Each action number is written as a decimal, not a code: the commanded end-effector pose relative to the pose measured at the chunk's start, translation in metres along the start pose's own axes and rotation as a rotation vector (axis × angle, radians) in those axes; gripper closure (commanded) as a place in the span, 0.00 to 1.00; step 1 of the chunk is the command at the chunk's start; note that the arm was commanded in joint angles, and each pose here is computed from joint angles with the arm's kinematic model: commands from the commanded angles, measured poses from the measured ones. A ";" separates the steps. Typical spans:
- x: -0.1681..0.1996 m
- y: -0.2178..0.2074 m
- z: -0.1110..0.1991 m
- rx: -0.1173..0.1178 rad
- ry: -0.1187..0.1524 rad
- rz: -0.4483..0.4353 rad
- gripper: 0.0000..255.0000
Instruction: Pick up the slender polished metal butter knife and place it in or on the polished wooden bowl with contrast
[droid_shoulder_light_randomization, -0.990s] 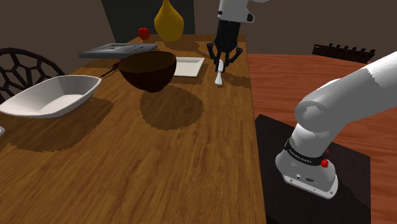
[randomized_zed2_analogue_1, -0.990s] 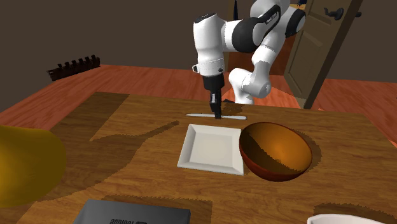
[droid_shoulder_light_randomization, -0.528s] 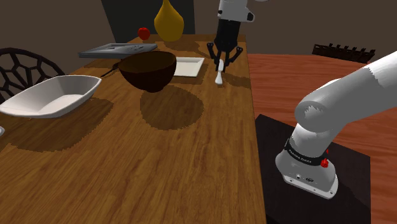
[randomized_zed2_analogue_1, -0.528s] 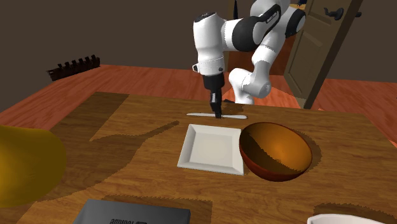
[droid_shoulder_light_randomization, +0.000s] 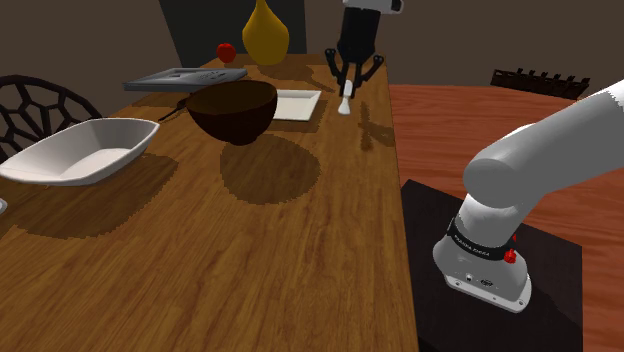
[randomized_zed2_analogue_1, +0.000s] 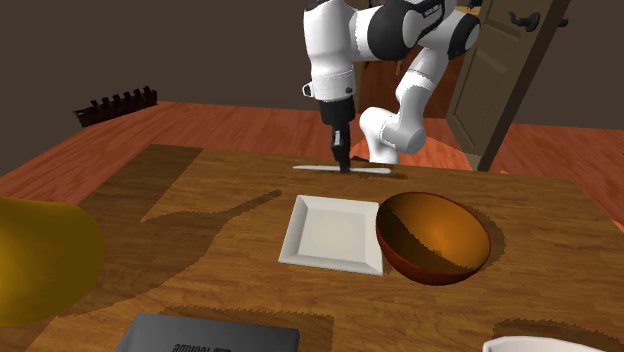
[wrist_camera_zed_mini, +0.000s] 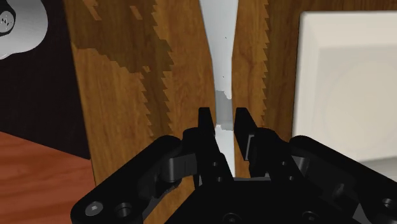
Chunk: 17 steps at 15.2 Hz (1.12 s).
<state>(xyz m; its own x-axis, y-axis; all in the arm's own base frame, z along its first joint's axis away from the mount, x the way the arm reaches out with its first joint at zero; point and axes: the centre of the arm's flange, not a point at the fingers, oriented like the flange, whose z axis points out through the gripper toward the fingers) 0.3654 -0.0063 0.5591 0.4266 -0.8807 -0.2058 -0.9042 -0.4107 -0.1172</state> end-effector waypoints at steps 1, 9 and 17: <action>-0.002 -0.001 -0.010 0.000 0.000 0.000 1.00; -0.010 -0.006 -0.051 0.000 0.000 0.000 1.00; -0.019 -0.011 -0.092 0.000 0.000 0.000 1.00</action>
<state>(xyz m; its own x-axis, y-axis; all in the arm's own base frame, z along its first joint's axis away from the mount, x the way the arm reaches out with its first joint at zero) 0.3648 -0.0074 0.6479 0.4267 -0.8807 -0.2059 -0.9042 -0.4107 -0.1171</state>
